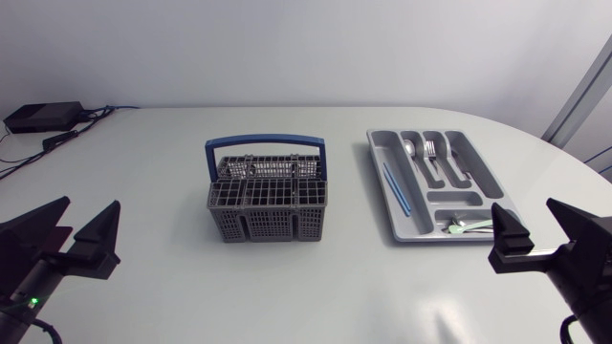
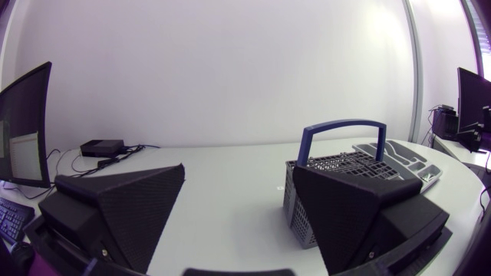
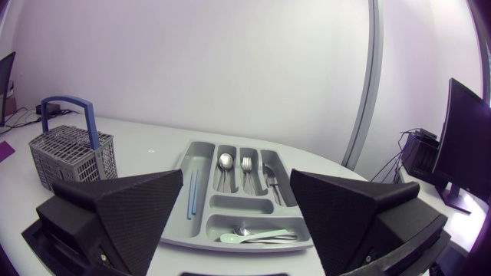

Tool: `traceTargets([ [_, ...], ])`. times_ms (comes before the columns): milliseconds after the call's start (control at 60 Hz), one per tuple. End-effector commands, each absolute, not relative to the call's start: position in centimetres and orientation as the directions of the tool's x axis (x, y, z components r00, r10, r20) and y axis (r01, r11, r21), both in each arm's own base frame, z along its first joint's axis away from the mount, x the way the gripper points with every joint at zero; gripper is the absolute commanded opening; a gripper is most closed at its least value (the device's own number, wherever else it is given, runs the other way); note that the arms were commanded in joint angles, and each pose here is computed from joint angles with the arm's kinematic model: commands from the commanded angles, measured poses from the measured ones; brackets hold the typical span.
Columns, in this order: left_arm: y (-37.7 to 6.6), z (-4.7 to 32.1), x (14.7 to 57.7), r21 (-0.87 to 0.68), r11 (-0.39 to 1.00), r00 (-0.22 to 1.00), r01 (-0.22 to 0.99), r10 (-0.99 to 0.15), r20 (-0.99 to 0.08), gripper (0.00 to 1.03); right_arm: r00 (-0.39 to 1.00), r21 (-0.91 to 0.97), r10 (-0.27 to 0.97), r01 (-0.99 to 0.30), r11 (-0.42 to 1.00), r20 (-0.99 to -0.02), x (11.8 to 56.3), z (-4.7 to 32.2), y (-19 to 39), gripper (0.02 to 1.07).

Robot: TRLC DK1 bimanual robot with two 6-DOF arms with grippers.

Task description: Unload the cutlery basket into the drawer organizer.

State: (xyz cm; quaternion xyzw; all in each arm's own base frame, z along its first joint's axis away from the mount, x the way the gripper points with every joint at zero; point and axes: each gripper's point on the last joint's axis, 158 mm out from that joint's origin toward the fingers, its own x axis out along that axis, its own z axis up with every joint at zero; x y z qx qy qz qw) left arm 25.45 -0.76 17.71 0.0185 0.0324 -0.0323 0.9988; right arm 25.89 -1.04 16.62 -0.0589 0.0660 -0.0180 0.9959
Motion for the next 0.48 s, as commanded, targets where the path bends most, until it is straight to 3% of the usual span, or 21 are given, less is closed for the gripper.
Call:
traceTargets([
  [0, -0.7, 16.5, 25.5, 0.007, 0.998, 0.996, 0.055, -0.054, -0.066, 0.98, 0.994, -0.064, -0.031, 0.024, 0.998, -0.109, 25.7, 15.8, -0.7, 1.03],
  [200, -0.3, 15.0, 25.4, -0.001, 1.0, 0.998, 0.017, -0.017, -0.061, 0.98, 0.998, -0.001, -0.01, 0.01, 1.0, -0.057, 25.4, 14.9, -0.2, 1.03],
  [467, -0.3, 15.0, 25.4, -0.001, 1.0, 0.998, 0.017, -0.017, -0.061, 0.98, 0.998, -0.001, -0.01, 0.01, 1.0, -0.057, 25.4, 14.9, -0.2, 1.03],
])
